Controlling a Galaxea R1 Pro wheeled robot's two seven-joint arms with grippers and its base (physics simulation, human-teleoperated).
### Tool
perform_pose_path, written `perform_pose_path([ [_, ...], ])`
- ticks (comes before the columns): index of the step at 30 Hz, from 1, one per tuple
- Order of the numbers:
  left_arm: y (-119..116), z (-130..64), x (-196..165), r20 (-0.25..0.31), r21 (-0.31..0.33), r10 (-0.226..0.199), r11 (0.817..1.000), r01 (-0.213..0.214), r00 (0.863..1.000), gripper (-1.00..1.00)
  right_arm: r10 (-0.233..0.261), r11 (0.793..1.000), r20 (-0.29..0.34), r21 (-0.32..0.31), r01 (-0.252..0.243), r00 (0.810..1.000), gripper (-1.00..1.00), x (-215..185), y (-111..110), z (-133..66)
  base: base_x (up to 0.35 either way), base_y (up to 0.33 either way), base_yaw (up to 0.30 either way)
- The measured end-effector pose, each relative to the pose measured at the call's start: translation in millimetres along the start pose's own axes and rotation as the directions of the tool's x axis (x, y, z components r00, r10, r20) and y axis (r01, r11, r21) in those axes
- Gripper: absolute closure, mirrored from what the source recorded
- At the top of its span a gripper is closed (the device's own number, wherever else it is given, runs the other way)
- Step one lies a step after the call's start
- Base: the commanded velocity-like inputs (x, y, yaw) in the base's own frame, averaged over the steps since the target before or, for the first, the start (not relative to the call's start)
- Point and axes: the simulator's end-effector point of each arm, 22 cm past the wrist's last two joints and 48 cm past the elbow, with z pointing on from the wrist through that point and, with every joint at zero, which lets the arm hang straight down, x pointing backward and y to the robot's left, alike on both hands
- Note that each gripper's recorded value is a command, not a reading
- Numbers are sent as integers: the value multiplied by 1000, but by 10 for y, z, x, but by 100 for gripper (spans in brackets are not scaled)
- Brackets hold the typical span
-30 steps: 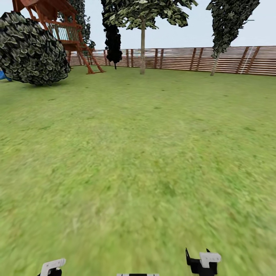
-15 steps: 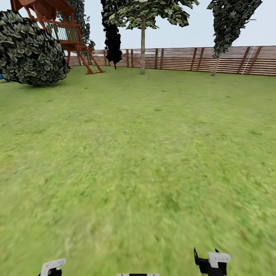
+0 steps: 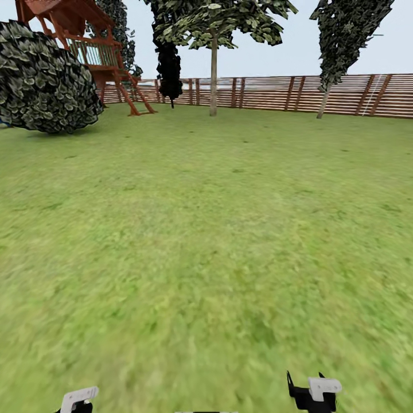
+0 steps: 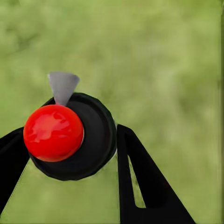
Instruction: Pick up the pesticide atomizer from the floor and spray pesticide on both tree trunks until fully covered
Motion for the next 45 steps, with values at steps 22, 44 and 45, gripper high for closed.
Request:
perform_pose_path([
  [22,-33,-25,-96,22,6,-6,1000,6,1000,100,7,1000,25,3,-7,1000,-100,-123,5,4,340,0,-87],
  [44,-32,-49,-214,47,8,-11,1000,11,999,100,17,1000,50,-3,-17,999,-100,-246,62,1,340,0,62],
  [45,-32,-49,-214,47,8,-11,1000,11,999,100,17,1000,50,-3,-16,999,-100,-246,62,1,340,0,1],
])
